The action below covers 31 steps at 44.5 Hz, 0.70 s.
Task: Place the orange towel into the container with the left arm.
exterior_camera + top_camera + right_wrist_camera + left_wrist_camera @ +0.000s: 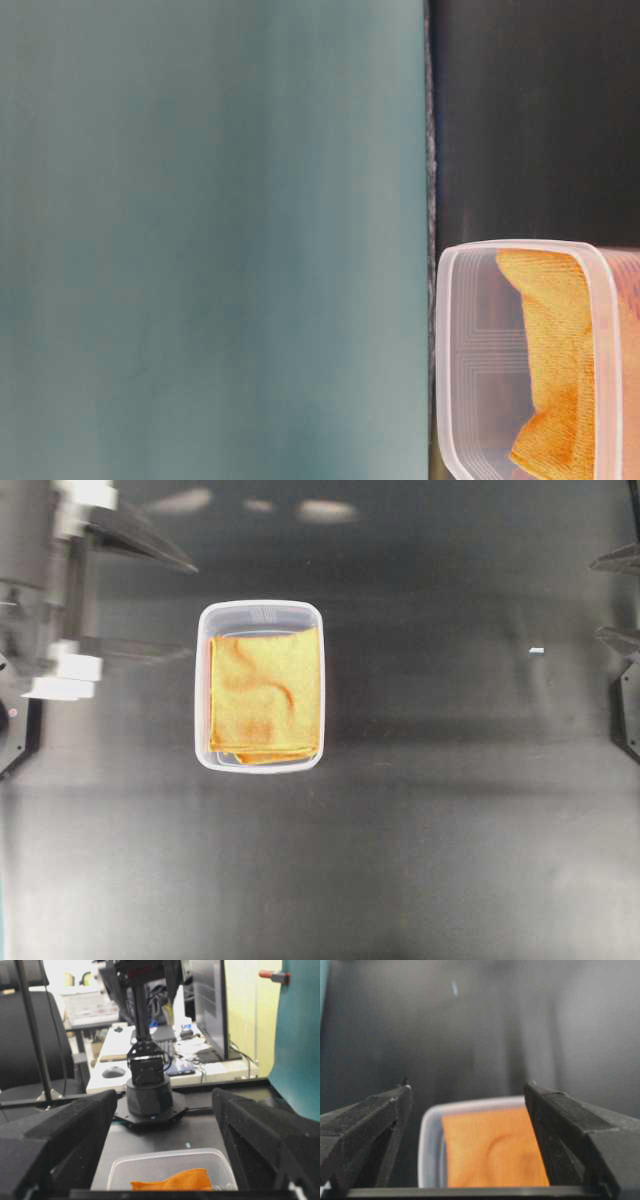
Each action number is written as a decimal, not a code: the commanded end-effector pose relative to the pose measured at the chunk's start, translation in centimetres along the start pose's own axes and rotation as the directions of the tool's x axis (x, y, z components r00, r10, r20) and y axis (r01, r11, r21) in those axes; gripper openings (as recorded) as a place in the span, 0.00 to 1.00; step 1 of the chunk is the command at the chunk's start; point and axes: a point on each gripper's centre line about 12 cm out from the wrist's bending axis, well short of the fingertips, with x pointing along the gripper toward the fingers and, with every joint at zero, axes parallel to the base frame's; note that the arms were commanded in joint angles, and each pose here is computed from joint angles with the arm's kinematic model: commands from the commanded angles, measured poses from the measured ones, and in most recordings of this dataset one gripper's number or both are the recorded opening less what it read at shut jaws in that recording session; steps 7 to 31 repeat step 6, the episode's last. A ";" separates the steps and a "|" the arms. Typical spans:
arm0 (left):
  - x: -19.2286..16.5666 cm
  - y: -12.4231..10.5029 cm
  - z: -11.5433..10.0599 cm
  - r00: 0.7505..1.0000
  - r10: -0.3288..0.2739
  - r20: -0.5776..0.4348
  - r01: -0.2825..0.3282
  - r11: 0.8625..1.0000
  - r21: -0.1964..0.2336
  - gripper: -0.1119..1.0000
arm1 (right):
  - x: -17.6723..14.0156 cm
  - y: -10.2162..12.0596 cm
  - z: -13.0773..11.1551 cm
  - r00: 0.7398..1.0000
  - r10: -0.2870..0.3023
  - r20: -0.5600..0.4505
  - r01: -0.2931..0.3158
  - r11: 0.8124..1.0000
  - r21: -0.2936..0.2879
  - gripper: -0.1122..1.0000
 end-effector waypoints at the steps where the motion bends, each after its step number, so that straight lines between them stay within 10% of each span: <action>1: -1.9 -0.2 -0.1 0.995 0.009 0.102 -0.008 1.000 -0.011 0.89 | 0.1 0.1 0.2 1.000 0.006 0.010 -0.006 1.000 0.004 0.77; 31: -2.9 -0.6 -1.7 0.994 0.000 0.113 0.006 0.999 -0.053 0.88 | 0.1 0.1 0.1 1.000 0.007 0.007 -0.007 1.000 0.006 0.77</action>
